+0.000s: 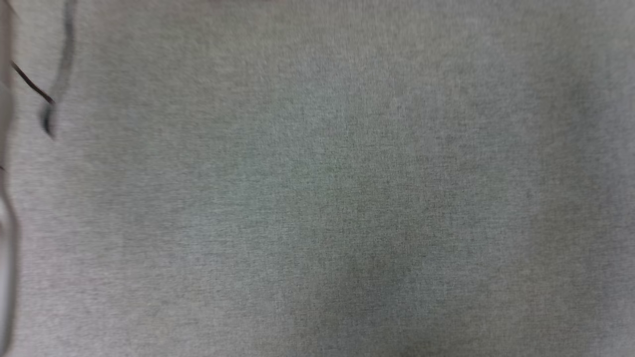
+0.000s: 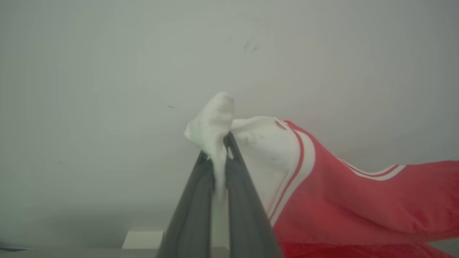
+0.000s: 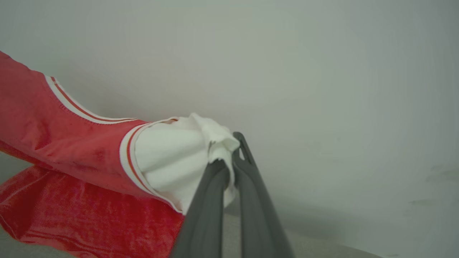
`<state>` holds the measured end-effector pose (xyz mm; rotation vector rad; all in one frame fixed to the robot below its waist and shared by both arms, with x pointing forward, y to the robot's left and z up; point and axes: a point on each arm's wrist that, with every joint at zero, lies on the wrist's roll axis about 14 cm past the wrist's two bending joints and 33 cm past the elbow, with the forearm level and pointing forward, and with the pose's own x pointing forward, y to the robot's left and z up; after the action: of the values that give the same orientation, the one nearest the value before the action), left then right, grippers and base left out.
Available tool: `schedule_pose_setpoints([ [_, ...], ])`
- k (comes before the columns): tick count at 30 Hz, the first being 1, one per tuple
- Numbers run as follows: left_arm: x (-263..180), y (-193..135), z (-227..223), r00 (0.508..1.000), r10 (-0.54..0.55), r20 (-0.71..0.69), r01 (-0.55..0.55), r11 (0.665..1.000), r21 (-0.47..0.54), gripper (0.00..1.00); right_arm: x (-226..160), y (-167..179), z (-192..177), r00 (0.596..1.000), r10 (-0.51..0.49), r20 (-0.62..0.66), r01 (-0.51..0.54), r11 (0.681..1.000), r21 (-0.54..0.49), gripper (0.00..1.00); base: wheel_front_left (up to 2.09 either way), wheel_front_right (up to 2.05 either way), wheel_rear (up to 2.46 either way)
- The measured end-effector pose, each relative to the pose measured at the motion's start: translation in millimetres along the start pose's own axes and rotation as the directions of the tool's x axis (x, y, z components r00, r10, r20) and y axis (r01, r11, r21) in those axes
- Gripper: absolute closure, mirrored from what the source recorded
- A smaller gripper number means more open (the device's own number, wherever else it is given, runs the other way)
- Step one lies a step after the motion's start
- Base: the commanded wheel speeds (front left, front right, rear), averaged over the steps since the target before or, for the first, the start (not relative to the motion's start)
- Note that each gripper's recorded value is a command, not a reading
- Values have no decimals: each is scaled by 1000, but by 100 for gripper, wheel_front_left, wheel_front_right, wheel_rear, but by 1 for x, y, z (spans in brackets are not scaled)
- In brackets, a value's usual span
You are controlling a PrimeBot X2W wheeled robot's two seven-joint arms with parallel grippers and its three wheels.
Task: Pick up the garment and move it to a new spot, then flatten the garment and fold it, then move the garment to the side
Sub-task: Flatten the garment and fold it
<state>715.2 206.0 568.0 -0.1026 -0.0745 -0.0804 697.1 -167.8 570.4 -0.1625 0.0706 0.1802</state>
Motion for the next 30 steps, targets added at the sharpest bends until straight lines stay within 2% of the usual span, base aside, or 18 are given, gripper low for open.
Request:
schedule_pose_setpoints([
  [6,-64,-2,-46,992,2,-125,-9,998,-57,100,-50,18,-58,990,40,-134,-30,997,76,100,0,0,0],
  [11,-128,5,-62,985,19,-173,-37,994,-100,100,-105,34,-90,977,78,-198,-50,988,145,100,0,0,0],
  [15,-193,11,-83,974,50,-222,-78,990,-121,100,-154,43,-107,968,98,-231,-57,982,180,100,0,0,0],
  [19,-253,19,-90,966,85,-245,-114,988,-107,100,-202,47,-106,972,103,-209,-59,976,208,100,0,0,0],
  [25,-332,23,-98,945,130,-301,-168,980,-103,100,-280,48,-124,960,89,-267,-22,969,245,100,0,0,0],
  [30,-384,17,-105,917,158,-367,-210,972,-107,100,-341,62,-153,922,97,-374,13,959,283,100,0,0,0],
])
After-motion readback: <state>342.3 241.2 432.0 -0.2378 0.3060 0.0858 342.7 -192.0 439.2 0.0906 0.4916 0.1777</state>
